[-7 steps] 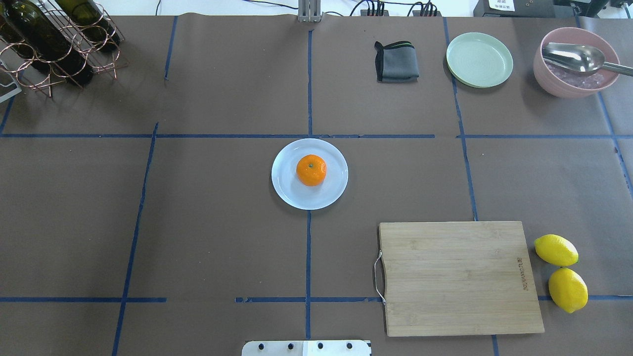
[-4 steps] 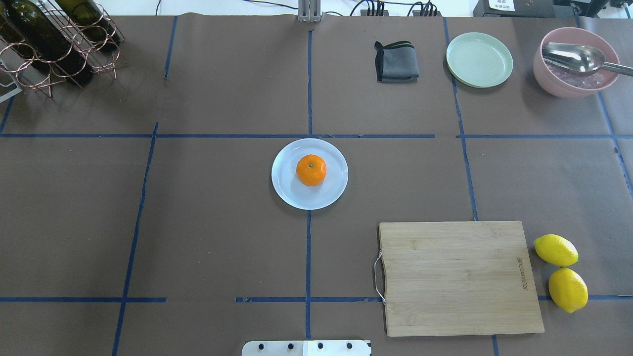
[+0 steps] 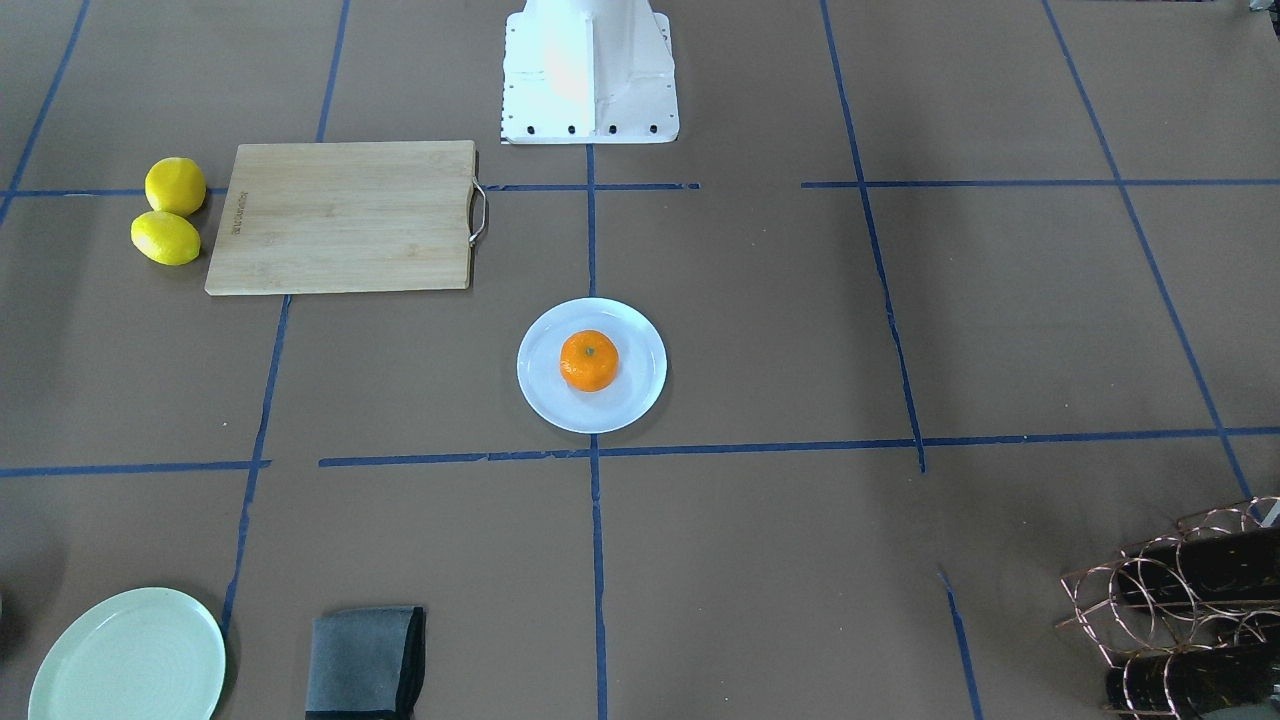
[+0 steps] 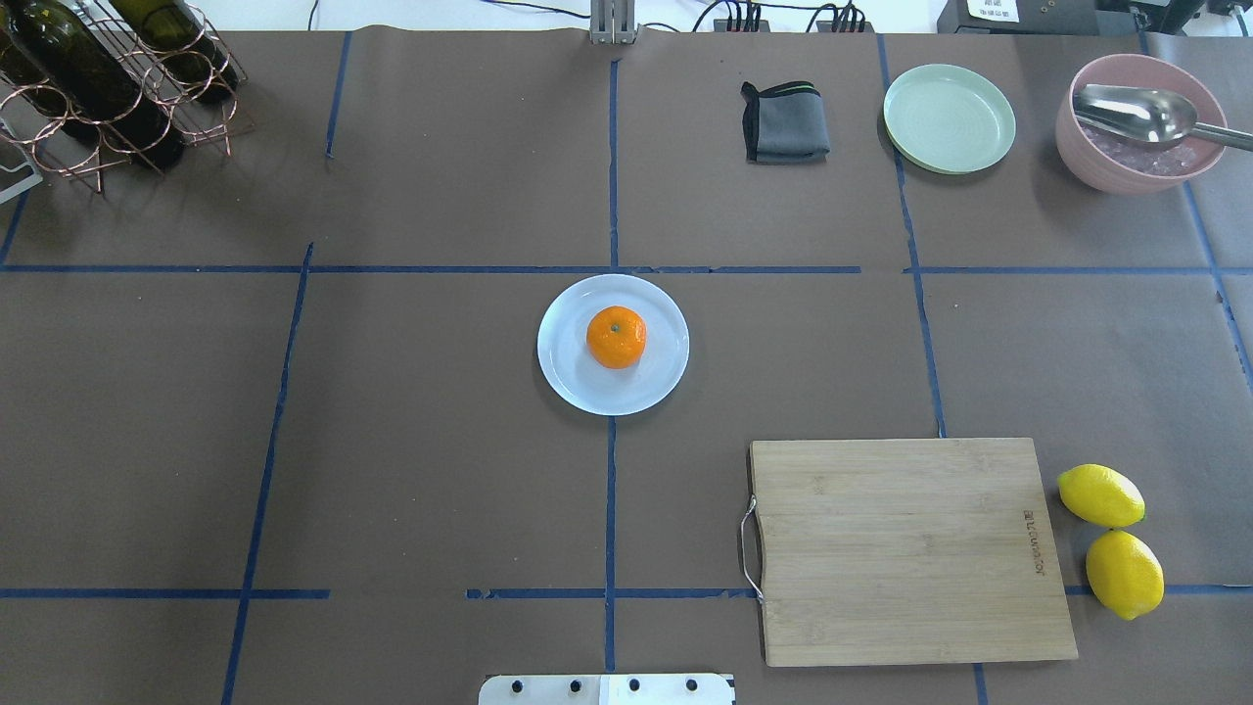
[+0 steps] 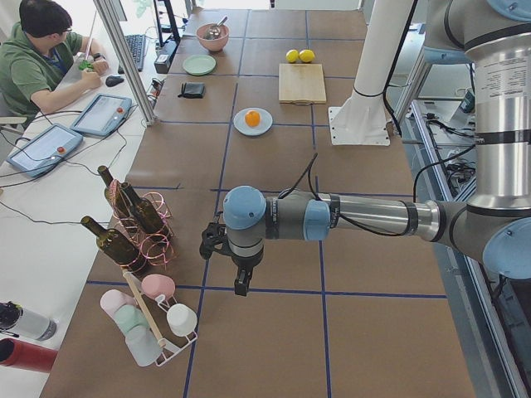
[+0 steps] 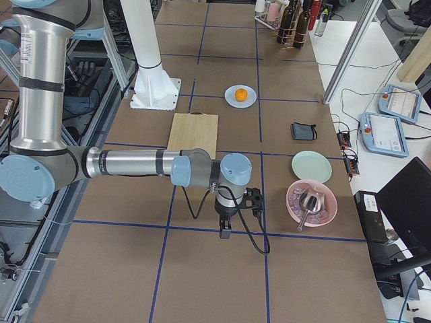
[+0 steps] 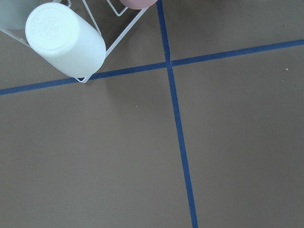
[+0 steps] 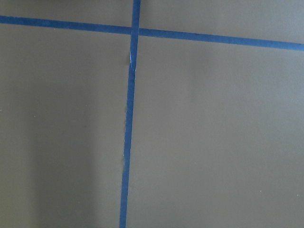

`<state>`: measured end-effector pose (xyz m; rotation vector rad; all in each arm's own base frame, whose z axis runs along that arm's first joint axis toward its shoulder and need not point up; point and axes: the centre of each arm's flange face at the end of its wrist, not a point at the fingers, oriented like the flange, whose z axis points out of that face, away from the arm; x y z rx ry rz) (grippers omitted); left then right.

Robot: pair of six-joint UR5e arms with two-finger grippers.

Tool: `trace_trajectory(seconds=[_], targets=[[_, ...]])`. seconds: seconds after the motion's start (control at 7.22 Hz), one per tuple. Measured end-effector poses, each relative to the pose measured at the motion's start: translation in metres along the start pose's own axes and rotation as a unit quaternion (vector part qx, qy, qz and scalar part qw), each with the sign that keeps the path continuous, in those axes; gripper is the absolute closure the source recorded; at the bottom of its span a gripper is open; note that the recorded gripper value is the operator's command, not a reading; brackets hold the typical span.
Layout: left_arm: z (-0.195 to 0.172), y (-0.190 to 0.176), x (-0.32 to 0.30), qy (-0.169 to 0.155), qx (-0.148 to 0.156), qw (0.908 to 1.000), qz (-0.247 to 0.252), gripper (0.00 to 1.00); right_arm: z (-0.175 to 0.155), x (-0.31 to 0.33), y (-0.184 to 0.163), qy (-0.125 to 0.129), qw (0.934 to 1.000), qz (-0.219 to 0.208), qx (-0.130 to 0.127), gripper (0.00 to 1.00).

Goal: Pick orange to plate

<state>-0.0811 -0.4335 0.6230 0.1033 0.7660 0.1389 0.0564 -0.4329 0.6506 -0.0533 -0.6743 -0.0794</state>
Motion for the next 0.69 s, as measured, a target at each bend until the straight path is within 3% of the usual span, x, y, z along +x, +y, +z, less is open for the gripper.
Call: trace_trajectory(seconds=[0.69], targets=[[0.0018, -0.0003, 0.0002, 0.000, -0.002, 1.0000, 0.001, 0.00, -0.0006, -0.0011, -0.0004, 0.000, 1.0000, -0.002, 0.001, 0.00]])
